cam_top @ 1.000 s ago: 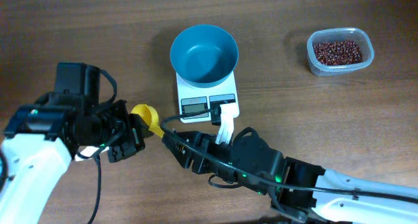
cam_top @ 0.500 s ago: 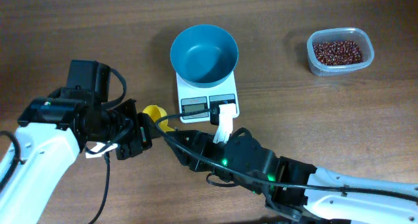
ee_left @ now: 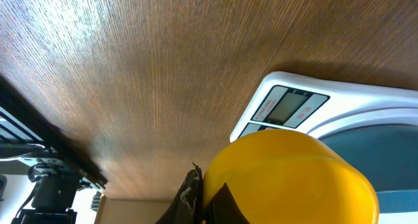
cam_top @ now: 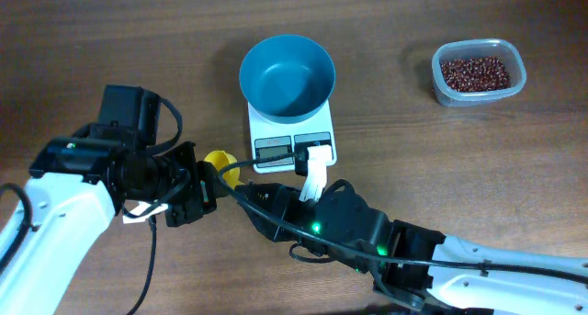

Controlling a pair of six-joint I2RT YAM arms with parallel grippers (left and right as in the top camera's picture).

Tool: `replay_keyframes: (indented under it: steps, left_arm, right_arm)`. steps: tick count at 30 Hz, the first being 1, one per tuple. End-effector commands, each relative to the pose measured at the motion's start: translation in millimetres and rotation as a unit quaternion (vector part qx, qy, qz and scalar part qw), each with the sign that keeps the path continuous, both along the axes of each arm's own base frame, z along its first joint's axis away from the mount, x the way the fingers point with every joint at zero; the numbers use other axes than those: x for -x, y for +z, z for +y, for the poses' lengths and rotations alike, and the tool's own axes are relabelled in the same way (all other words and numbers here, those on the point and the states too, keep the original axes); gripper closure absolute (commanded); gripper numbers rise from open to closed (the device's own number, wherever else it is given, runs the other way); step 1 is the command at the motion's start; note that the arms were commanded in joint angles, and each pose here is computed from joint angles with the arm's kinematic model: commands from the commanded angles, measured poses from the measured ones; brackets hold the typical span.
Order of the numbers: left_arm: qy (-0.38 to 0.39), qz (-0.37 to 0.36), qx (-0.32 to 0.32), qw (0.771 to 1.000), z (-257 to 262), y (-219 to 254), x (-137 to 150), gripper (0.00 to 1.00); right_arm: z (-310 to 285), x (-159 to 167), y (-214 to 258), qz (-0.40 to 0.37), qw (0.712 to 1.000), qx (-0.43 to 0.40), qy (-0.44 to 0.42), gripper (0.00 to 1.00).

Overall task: Scoop item into bowl and weigh 50g on scale
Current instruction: 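Move the right gripper to the scoop handle and grasp it, then release the scoop from the left gripper and pull the right gripper away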

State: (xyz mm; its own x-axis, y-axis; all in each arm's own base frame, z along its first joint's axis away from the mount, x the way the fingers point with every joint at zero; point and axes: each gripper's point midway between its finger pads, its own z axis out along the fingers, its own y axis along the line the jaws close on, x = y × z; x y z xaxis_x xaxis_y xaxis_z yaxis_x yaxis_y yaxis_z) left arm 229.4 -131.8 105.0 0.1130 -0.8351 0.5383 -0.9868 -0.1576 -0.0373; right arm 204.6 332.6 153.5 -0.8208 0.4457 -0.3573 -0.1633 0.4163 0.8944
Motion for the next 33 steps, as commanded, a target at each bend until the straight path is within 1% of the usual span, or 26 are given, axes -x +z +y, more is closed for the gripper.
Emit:
replay_keyframes:
  steps: [1,4,8,10,11,18,28,33]
  left_arm:
    - [-0.012,-0.002,-0.003,1.0,-1.2,1.3,0.4,1.0]
    - [-0.037,-0.021,-0.021,0.999,3.3,-1.2,-0.4,1.0]
    - [-0.038,-0.022,-0.023,0.999,3.9,-1.5,-0.6,1.0]
    - [-0.037,-0.022,-0.023,0.999,3.8,-1.6,-0.5,1.0]
    - [-0.038,-0.022,-0.023,0.999,3.8,-1.5,-0.5,1.0]
    - [-0.036,-0.021,-0.023,0.999,3.8,-1.5,-0.5,1.0]
    - [-0.04,-0.018,-0.018,0.999,1.2,-0.9,1.8,1.0]
    - [-0.054,-0.018,-0.017,0.998,-5.1,-0.9,5.3,1.0]
  right_arm:
    - [5.8,1.8,5.7,-0.005,1.0,-0.004,0.008,0.77]
    - [4.3,2.6,-0.5,0.002,1.0,0.007,0.008,0.78]
    - [3.9,2.8,-2.0,0.003,1.0,0.01,0.008,0.8]
    - [4.3,3.4,-1.9,0.004,1.0,0.009,0.01,0.84]
    - [5.0,4.4,-1.9,0.005,1.0,0.009,0.013,0.85]
    - [9.2,8.8,2.3,0.005,1.0,-0.002,0.029,0.84]
    - [8.9,8.4,2.1,0.005,1.0,-0.002,0.028,0.84]
    - [7.5,6.1,2.2,0.003,1.0,-0.001,0.021,0.83]
